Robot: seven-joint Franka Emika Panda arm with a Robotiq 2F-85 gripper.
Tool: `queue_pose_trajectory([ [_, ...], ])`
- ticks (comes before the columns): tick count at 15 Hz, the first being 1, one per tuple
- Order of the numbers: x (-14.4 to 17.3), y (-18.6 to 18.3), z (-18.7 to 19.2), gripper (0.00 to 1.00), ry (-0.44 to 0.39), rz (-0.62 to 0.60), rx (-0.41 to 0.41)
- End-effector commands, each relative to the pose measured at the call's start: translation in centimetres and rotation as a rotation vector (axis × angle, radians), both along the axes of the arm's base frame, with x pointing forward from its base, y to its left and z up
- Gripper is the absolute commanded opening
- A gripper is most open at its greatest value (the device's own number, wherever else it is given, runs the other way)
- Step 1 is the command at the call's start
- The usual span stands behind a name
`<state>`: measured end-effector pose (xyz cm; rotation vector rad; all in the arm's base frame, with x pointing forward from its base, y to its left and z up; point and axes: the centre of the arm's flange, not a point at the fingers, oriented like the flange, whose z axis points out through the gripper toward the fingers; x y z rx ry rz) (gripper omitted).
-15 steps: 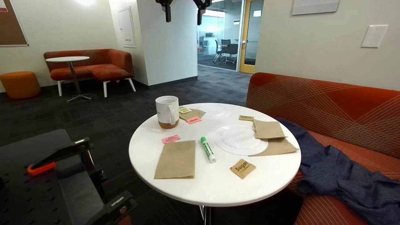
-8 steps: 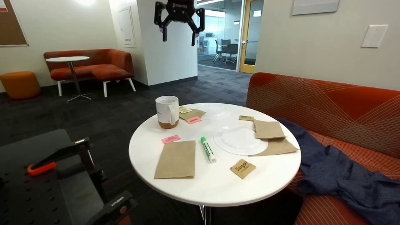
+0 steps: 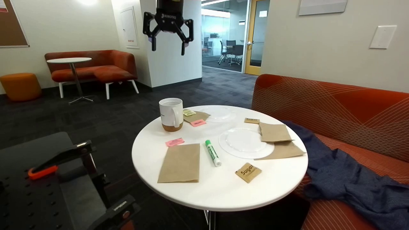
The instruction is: Move the white mug to the right side of the table
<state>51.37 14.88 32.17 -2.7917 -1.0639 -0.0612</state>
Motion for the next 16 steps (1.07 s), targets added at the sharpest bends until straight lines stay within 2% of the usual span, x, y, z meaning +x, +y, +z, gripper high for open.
queue_pose_trajectory([
  [1,-0.1,0.4,-2.0,1.0,-0.048,-0.012,-0.04],
  [4,0.3,0.5,-4.2,1.0,-0.081,-0.03,-0.048],
  [16,1.0,2.0,-11.4,1.0,-0.052,0.01,-0.133],
])
